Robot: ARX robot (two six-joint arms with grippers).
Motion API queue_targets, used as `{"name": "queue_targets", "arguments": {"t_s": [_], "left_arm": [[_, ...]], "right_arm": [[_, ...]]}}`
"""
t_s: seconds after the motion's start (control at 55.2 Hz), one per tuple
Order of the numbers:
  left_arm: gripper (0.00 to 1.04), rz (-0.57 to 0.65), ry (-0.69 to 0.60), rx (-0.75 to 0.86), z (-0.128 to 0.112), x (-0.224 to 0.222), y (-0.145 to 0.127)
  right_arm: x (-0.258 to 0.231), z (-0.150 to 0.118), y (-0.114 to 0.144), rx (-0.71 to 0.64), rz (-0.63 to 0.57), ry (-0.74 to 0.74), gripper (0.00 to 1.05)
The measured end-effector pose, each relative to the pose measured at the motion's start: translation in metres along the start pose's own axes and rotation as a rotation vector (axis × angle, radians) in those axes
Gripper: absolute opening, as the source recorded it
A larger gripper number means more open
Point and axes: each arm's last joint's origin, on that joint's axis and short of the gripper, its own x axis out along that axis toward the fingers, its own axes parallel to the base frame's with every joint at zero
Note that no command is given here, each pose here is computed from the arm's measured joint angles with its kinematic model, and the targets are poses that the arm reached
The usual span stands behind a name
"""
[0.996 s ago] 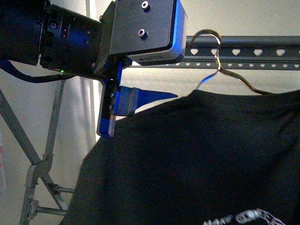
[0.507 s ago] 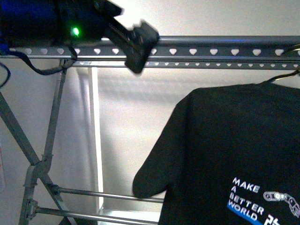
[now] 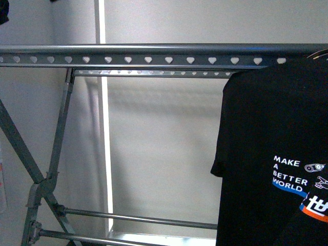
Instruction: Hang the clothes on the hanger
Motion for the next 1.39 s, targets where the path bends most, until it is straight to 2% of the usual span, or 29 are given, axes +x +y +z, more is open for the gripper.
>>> {"name": "queue_targets", "arguments": {"t_s": [0.072, 0.163, 0.362, 0.634, 0.869, 1.123, 1.249, 1.394], "left_arm": [[0.98, -0.125, -0.01, -0.047, 0.004, -0.016, -0.01], [0.98, -0.305, 0.008, -0.076, -0.002, -0.029, -0.024], [0.98, -0.46, 0.064, -0.081, -0.016, -0.038, -0.035], [0.98, -0.497, 0.08, -0.075, -0.02, -0.039, -0.03], [0.98, -0.502, 0.084, -0.074, -0.021, -0.039, -0.03], [0.98, -0.495, 0.088, -0.074, -0.021, -0.039, -0.029], [0.98, -0.486, 0.103, -0.075, -0.023, -0.038, -0.028], [0.98, -0.43, 0.169, -0.043, -0.033, -0.036, -0.025]], "right_arm": [[0.011, 0.004, -0.002, -0.015, -0.016, 0.025, 0.05], [0.025, 0.008, -0.002, -0.032, -0.025, 0.065, 0.05], [0.044, 0.012, 0.01, -0.104, -0.013, 0.125, 0.05], [0.06, 0.013, 0.026, -0.229, -0.07, 0.144, 0.05], [0.069, -0.013, 0.041, -0.325, -0.087, 0.158, 0.05], [0.07, -0.032, 0.05, -0.363, -0.114, 0.146, 0.05], [0.068, -0.047, 0.059, -0.344, -0.106, 0.124, 0.28], [0.039, -0.054, 0.078, -0.232, -0.08, -0.004, 0.56]]}}
